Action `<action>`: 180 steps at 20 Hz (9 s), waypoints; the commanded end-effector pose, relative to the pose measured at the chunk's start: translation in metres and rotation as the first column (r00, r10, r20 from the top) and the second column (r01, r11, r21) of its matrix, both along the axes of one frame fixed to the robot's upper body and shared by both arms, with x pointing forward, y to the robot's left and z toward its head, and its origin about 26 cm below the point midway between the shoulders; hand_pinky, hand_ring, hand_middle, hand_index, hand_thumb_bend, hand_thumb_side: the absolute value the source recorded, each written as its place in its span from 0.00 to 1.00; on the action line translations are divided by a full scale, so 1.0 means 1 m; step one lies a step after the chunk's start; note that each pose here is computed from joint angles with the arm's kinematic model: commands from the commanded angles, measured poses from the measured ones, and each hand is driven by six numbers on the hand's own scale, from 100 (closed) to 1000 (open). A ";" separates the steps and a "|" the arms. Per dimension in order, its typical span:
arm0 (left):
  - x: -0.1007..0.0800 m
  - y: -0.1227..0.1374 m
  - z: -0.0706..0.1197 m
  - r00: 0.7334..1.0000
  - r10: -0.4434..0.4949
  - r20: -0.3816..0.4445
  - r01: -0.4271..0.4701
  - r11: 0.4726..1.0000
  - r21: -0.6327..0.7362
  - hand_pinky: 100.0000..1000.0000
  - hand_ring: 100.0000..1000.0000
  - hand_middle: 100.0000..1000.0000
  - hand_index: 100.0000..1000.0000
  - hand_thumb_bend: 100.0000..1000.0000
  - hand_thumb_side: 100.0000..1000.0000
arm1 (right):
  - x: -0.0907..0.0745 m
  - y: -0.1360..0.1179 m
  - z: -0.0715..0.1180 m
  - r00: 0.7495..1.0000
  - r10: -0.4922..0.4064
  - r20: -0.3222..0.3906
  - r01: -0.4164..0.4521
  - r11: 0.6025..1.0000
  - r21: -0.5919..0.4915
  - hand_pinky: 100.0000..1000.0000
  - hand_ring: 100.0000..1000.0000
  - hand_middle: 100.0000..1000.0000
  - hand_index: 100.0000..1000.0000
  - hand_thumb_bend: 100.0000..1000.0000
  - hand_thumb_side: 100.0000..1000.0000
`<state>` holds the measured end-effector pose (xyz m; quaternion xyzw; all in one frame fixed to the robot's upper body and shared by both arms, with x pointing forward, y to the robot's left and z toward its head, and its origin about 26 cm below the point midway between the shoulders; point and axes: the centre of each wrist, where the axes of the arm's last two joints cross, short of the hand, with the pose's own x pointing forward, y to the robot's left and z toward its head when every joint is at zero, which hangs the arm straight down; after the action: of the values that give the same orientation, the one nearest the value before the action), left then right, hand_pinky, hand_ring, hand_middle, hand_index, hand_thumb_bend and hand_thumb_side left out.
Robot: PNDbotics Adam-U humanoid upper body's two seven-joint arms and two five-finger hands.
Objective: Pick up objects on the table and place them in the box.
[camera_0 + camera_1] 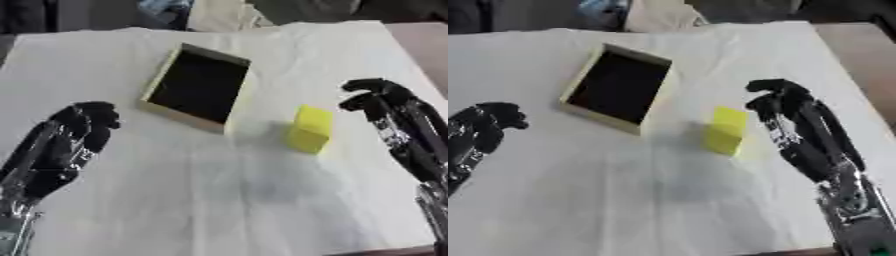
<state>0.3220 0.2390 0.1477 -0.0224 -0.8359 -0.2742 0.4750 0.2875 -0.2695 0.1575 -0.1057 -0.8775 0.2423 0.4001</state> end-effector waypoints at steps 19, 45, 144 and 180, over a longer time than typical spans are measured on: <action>0.000 0.004 0.009 1.000 0.001 0.027 -0.001 1.000 0.016 0.85 0.66 0.62 0.76 0.45 0.62 | -0.004 -0.020 0.019 0.999 -0.014 0.039 0.022 0.977 -0.211 0.69 0.65 0.73 0.80 0.13 0.75; 0.000 0.005 0.007 1.000 -0.011 0.016 0.010 0.999 0.042 0.85 0.66 0.62 0.76 0.45 0.63 | -0.005 -0.048 0.057 0.999 -0.015 -0.040 -0.020 0.654 -0.757 0.77 0.82 0.87 0.89 0.56 0.75; 0.000 0.000 0.005 0.999 -0.047 0.002 0.046 0.997 0.064 0.85 0.67 0.62 0.76 0.43 0.65 | 0.064 -0.047 0.083 0.995 -0.053 0.084 0.098 0.624 -0.775 0.71 0.72 0.76 0.54 0.12 0.44; 0.005 -0.029 0.021 0.989 -0.139 0.043 0.139 0.990 0.003 0.84 0.65 0.60 0.75 0.44 0.63 | 0.148 -0.061 0.073 0.965 -0.253 0.060 0.208 0.609 -0.766 0.73 0.72 0.76 0.59 0.17 0.58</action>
<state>0.3280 0.2119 0.1609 -0.0752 -0.8348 -0.3105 0.4484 0.4349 -0.3245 0.2192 -0.3474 -0.6589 0.5498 0.3781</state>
